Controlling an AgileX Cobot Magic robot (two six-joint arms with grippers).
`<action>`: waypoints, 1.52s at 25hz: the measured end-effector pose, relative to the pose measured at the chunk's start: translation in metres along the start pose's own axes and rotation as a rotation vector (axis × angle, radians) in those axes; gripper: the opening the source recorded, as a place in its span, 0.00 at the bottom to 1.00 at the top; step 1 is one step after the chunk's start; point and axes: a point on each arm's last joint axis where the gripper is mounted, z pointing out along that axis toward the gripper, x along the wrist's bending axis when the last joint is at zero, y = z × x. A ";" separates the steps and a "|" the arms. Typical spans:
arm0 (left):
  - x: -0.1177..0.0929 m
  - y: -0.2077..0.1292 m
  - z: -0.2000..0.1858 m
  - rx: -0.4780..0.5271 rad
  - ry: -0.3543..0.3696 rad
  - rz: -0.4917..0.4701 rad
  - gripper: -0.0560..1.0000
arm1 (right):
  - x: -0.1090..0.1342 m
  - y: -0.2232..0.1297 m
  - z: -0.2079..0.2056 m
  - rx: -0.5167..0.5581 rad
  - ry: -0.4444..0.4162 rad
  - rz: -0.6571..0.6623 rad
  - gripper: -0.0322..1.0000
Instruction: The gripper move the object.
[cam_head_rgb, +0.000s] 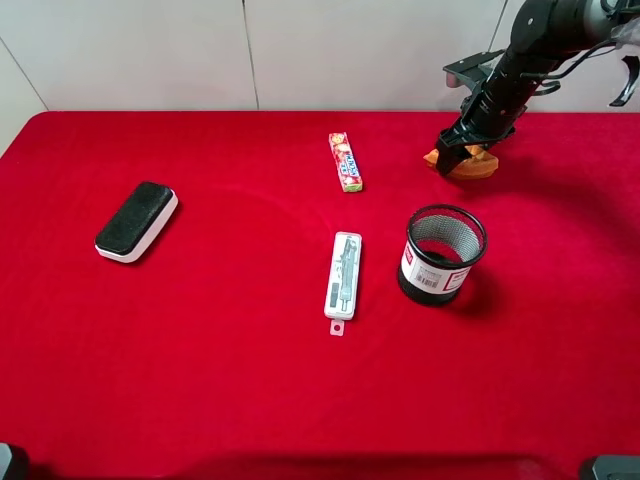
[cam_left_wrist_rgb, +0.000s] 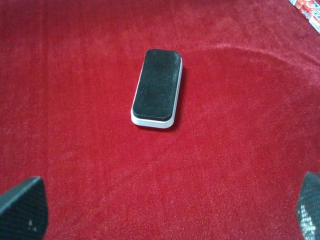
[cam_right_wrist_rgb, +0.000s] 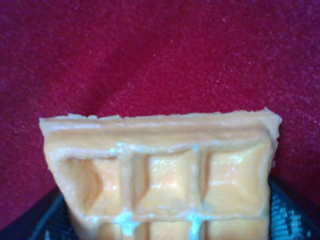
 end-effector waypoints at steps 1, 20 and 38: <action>0.000 0.000 0.000 0.000 0.000 0.000 0.99 | -0.001 0.000 -0.002 0.002 -0.007 -0.008 0.54; 0.000 0.000 0.000 0.000 0.000 0.000 0.99 | 0.021 0.012 -0.080 -0.019 -0.019 0.014 0.54; 0.000 0.000 0.000 0.000 0.000 0.000 0.99 | 0.198 0.041 -0.103 0.003 0.102 -0.223 0.54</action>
